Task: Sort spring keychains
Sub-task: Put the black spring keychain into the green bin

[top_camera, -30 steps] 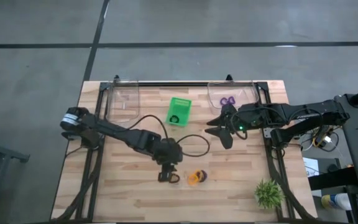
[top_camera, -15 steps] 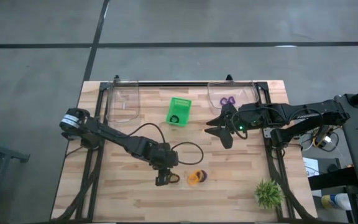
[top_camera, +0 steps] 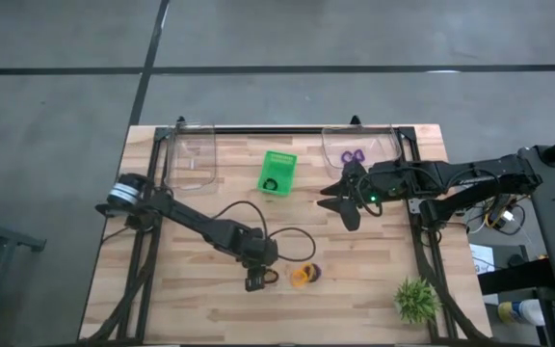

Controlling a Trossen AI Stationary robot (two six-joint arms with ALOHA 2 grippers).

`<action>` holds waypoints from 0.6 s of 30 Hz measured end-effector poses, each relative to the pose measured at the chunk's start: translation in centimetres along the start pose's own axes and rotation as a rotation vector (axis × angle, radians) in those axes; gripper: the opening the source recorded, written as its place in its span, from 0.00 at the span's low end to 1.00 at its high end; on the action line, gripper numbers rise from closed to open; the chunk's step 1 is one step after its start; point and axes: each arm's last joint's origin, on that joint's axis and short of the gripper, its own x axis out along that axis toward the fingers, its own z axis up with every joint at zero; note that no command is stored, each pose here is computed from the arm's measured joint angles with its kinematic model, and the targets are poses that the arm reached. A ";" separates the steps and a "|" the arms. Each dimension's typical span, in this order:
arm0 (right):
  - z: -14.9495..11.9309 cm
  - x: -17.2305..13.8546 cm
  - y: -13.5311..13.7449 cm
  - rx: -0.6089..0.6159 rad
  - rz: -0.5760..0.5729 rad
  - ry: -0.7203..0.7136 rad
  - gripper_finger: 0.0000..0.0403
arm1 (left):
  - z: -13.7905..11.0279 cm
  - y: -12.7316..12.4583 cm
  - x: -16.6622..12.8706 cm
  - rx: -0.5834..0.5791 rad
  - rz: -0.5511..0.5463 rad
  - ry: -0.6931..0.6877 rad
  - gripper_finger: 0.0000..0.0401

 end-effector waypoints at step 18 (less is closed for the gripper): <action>-0.4 0.3 -0.3 -0.003 -0.011 0.016 0.46 | 0.3 -0.3 0.3 -0.089 -0.012 -0.020 0.34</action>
